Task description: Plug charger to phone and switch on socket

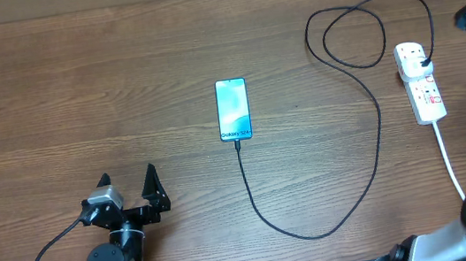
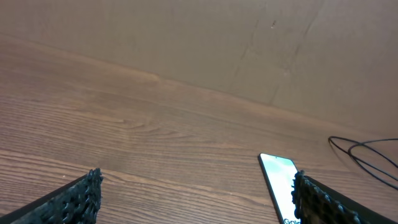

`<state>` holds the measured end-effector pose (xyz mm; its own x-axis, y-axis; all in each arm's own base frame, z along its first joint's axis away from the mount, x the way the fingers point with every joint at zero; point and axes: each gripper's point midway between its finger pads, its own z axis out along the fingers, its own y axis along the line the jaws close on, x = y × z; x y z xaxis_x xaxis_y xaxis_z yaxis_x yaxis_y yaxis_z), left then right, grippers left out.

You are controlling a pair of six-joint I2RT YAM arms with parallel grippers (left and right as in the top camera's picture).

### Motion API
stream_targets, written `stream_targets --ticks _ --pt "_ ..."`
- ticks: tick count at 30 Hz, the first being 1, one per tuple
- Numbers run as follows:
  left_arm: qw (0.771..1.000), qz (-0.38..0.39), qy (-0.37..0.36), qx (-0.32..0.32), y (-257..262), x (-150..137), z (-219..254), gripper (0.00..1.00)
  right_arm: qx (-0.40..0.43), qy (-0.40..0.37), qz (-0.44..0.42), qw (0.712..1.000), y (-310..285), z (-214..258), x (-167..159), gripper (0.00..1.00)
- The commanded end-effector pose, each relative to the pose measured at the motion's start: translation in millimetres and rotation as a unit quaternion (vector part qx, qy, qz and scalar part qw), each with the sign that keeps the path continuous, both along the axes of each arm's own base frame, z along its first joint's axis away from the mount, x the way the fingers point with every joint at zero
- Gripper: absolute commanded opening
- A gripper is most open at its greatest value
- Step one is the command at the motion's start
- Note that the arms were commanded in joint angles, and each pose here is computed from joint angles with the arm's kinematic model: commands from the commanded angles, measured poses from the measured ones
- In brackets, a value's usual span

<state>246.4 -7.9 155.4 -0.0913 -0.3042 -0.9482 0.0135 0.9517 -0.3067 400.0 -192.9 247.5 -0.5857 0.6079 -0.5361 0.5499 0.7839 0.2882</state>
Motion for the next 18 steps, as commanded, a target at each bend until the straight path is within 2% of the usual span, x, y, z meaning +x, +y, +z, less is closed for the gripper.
stream_targets --ticks 1,9,18 --pt "1.0 0.008 -0.003 0.01 3.5 -0.3 0.2 1.0 -0.024 -0.052 0.004 0.998 11.5 47.4 -8.3 1.0" --pt "1.0 0.008 -0.003 0.01 3.5 -0.3 0.2 1.0 -0.054 -0.108 0.014 0.993 32.0 98.7 -28.4 1.0" --pt "1.0 0.008 -0.003 0.01 3.5 -0.3 0.2 1.0 -0.055 -0.129 0.124 0.982 122.6 112.9 -10.4 1.0"
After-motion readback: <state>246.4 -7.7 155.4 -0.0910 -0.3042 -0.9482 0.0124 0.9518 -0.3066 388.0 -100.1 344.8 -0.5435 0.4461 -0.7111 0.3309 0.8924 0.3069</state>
